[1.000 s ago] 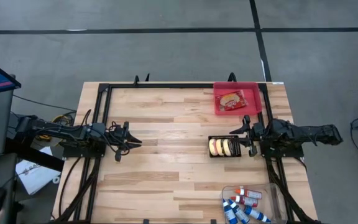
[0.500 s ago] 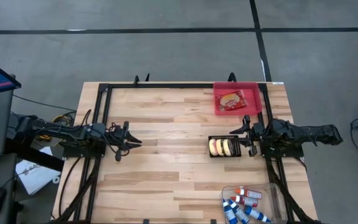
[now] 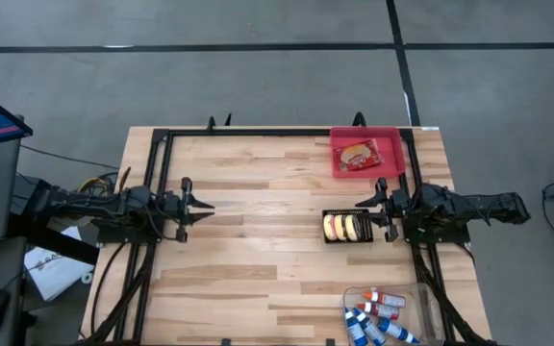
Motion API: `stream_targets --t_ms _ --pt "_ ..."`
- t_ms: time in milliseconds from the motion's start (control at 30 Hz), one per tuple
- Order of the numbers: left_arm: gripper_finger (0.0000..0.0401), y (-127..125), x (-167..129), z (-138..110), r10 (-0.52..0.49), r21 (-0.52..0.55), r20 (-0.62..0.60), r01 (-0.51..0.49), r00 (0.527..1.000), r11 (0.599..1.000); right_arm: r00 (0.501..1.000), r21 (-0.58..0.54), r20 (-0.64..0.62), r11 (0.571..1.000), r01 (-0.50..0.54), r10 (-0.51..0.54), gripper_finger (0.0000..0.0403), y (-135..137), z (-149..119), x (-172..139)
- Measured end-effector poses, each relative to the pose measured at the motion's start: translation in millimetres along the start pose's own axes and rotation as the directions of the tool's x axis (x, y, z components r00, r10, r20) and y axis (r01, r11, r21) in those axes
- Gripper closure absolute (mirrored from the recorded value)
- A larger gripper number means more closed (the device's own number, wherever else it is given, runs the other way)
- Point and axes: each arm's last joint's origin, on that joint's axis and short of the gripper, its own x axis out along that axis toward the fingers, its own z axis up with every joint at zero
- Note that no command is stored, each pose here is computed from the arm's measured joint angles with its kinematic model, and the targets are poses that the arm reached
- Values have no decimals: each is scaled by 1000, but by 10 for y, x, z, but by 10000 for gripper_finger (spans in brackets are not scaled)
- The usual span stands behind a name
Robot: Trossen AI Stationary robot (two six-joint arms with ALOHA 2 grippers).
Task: Pick & Place Food Item
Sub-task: Return to Home Position
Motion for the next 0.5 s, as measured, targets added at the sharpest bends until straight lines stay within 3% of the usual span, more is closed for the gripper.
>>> stream_targets --t_ms 500 --pt "333 3 -1 21 2 -3 22 -2 1000 1000 1000 0 0 1000 0 0 283 0 0 0"
